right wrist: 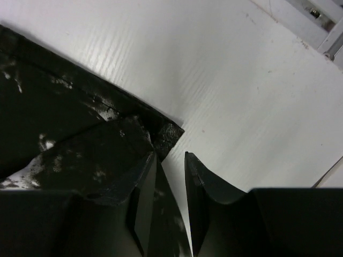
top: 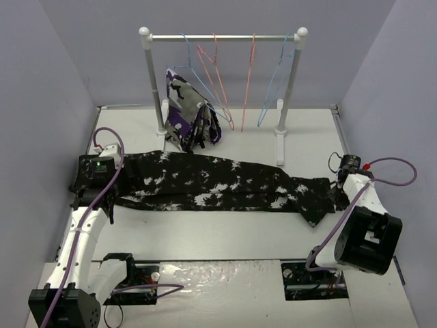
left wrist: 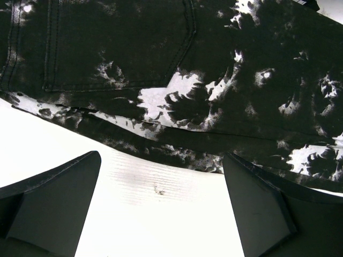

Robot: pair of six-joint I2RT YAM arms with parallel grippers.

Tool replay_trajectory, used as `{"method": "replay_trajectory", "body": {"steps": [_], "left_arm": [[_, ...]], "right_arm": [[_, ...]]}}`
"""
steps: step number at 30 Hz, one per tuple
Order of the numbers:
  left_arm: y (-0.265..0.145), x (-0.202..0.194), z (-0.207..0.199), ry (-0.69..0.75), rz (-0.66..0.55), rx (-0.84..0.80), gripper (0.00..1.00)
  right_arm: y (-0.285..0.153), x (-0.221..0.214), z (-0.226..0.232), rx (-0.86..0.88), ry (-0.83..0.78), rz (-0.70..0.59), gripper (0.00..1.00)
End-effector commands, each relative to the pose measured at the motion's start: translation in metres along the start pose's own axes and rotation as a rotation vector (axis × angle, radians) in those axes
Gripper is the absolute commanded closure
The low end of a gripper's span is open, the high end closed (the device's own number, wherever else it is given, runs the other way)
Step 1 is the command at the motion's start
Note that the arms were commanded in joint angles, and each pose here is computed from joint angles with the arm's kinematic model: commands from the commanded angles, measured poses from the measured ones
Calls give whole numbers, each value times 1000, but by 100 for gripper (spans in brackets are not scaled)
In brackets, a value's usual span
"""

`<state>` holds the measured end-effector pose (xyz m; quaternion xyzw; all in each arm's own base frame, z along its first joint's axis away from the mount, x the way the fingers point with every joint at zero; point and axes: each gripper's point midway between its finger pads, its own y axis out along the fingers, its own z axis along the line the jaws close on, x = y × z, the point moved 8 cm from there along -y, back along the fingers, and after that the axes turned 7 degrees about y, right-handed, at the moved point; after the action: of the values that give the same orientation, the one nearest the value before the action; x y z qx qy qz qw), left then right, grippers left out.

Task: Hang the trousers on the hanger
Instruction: Fold the trousers at the center of the board.

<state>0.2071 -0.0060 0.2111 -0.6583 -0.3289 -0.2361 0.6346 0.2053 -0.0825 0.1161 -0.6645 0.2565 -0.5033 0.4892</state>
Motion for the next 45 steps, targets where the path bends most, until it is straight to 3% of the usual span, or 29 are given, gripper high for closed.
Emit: {"method": "replay_trajectory", "body": {"steps": [1,3,8,13,32,39,45], "left_arm": [[-7,13,-1,4,-66,-2,3],[-6,13,-1,6,-65,-3,3],[-5,15,-3,5,-67,-15,3],[-4,14,-3,5,-63,-19,3],[-7,12,-11,30,-67,-49,3],[-4,12,-12,33,-56,-52,3],[-2,12,-12,33,-52,-57,3]], "right_arm": [[-14,-1,-1,-3,-3,60,75],[-25,3,2,54,33,37,74],[-40,18,24,187,-8,4,58],[-25,9,21,156,-52,48,42],[27,-30,13,73,-69,231,45],[42,-11,26,42,-88,150,51],[42,31,55,102,-151,86,53]]}}
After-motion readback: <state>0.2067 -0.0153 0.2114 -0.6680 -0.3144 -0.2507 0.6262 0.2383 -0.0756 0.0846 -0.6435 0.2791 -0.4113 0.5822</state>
